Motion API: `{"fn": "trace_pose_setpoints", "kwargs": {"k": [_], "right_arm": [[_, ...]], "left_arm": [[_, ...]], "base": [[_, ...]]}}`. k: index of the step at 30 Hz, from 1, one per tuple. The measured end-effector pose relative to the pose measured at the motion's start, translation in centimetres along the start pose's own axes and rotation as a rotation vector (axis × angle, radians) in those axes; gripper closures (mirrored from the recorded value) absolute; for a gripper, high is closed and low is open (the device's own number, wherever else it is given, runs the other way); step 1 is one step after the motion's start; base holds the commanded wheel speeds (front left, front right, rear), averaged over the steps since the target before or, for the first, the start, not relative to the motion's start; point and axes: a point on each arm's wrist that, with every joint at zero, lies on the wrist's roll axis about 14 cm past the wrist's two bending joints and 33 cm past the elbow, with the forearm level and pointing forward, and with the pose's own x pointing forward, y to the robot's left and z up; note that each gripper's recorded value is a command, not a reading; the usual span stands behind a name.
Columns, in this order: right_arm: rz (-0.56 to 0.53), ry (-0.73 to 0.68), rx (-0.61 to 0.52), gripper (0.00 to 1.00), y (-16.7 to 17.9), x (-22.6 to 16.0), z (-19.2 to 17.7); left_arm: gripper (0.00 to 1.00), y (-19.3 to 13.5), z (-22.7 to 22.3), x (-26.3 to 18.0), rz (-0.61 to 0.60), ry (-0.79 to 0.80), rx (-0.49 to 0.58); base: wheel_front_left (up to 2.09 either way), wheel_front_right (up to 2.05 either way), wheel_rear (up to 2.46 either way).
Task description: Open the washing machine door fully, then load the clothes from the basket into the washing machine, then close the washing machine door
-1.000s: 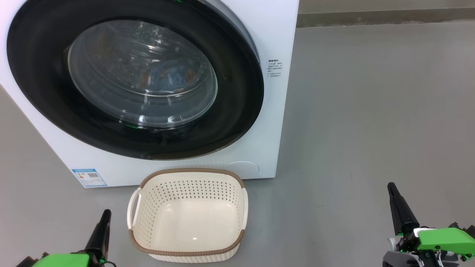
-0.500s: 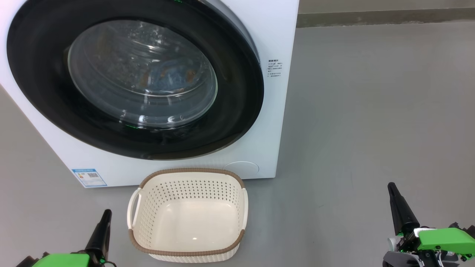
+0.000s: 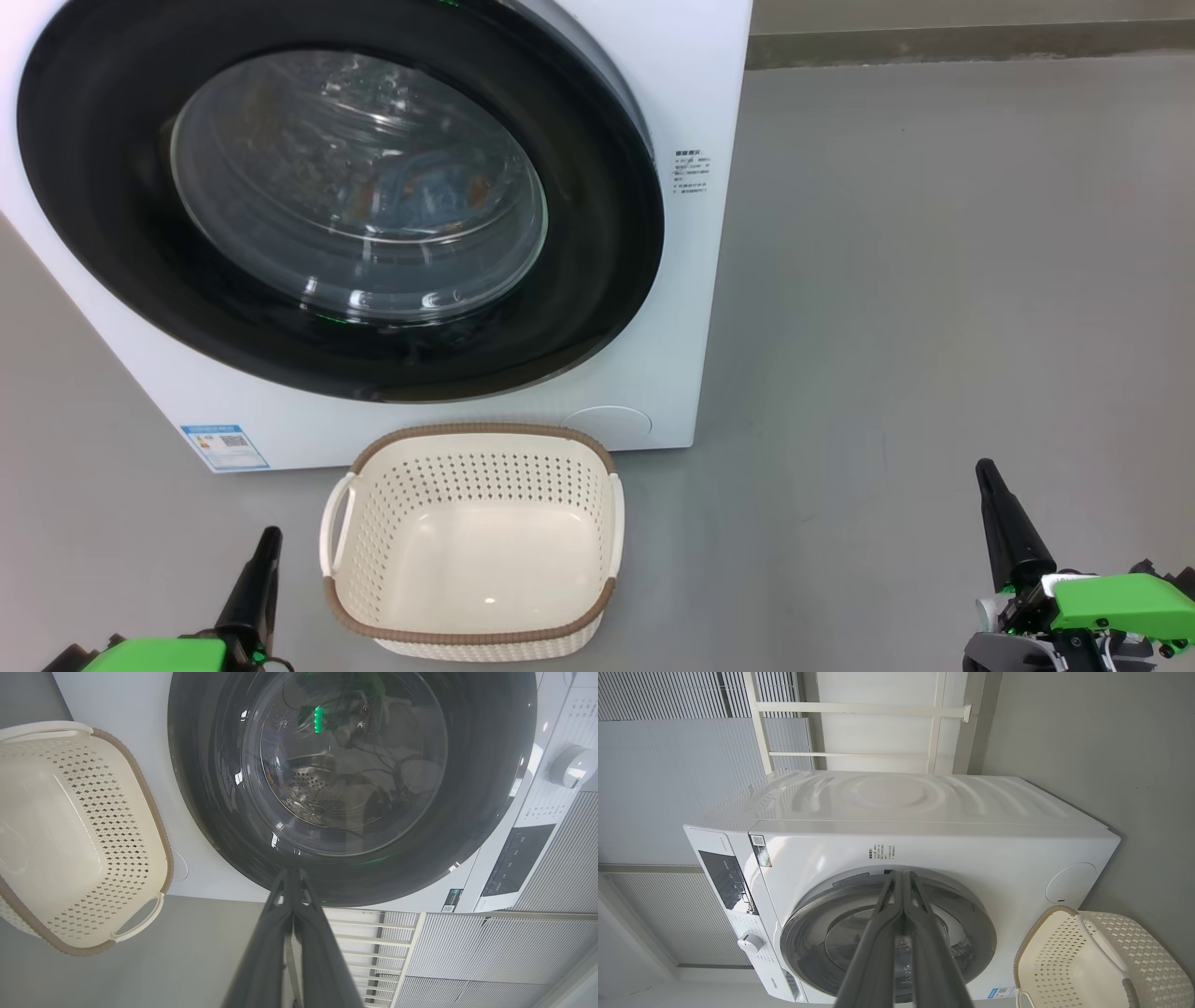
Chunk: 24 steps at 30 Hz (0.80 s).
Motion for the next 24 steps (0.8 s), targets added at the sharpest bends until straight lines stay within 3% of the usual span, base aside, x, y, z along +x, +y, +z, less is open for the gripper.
{"fn": "trace_pose_setpoints", "kwargs": {"k": [24], "right_arm": [[0.000, 0.000, 0.001, 1.00, 0.00, 0.00, -0.01]], "left_arm": [[1.00, -0.01, 0.01, 0.00, 0.000, 0.000, -0.001]], "base": [[0.00, 0.00, 0.00]]}}
